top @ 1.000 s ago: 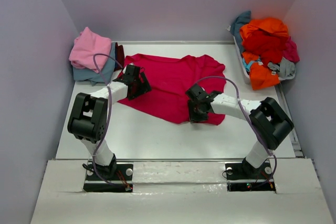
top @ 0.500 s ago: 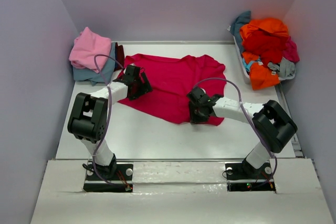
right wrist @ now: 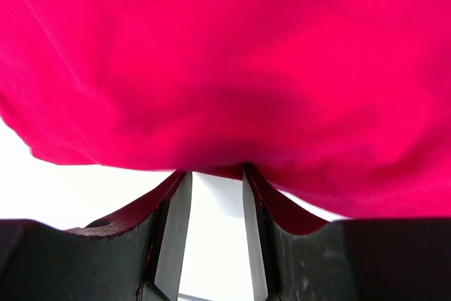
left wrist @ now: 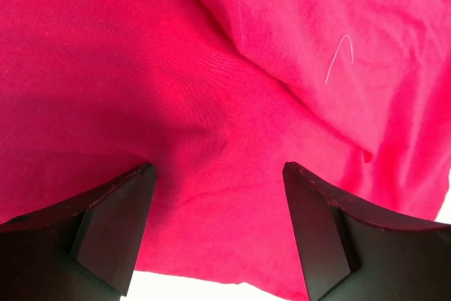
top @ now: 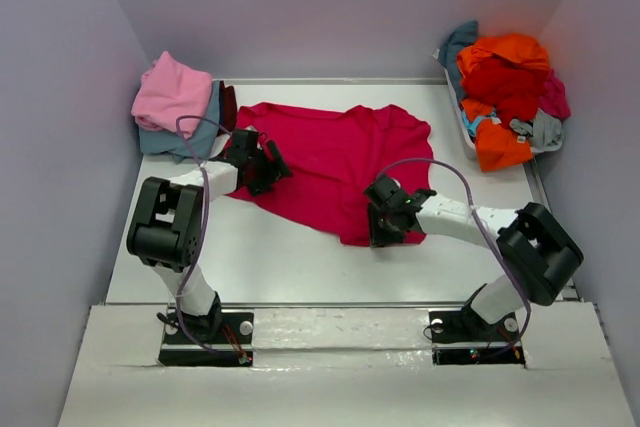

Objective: Fold and stack the t-shirts
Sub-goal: Flatten out the tshirt

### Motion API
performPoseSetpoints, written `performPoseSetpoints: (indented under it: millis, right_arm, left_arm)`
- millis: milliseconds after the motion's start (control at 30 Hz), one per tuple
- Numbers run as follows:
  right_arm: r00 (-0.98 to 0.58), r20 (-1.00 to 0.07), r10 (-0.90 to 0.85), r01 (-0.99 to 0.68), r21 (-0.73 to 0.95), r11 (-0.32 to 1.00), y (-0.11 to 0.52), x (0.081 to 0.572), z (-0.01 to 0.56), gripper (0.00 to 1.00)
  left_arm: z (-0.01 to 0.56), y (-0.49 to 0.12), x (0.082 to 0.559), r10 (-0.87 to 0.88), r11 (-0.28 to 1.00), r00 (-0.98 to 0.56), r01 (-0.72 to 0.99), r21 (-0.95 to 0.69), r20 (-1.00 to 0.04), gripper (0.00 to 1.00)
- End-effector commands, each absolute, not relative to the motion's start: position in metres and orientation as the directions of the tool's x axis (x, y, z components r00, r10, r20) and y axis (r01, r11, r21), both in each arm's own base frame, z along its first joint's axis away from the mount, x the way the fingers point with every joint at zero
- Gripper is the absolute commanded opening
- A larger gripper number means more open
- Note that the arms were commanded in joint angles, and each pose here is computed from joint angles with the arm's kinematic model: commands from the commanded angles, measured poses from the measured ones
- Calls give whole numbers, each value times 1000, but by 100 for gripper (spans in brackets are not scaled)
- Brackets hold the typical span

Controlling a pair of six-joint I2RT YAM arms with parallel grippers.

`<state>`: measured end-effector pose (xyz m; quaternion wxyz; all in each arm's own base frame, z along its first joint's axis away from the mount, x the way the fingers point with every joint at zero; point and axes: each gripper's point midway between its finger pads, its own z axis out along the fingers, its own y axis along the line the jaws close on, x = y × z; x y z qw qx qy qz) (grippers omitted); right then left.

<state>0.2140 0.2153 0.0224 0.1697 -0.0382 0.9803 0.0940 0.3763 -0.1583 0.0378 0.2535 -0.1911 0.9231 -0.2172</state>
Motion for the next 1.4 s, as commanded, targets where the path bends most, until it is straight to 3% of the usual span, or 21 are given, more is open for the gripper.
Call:
performPoseSetpoints:
  millis: [0,600,1033,1367]
  right_arm:
    - [-952,-304,-37,-82,137,987,198,192,25,41]
    - [-924,-382,37,-33,174,984,182,185,69,42]
    - [-930,-366,-5,-82,196,977,228,223,47,41]
    - [-944,-325,-51,-122,204,971,242,223,31,41]
  left_arm:
    - [23,-155,358,-474,818,-820,-274,-505,-322,86]
    - [35,-153,366,-490,808,-803,-271,-523,-340,86]
    - [36,-154,363,-492,803,-804,-269,-532,-335,86]
    - [36,-155,363,-491,802,-805,-267,-535,-333,86]
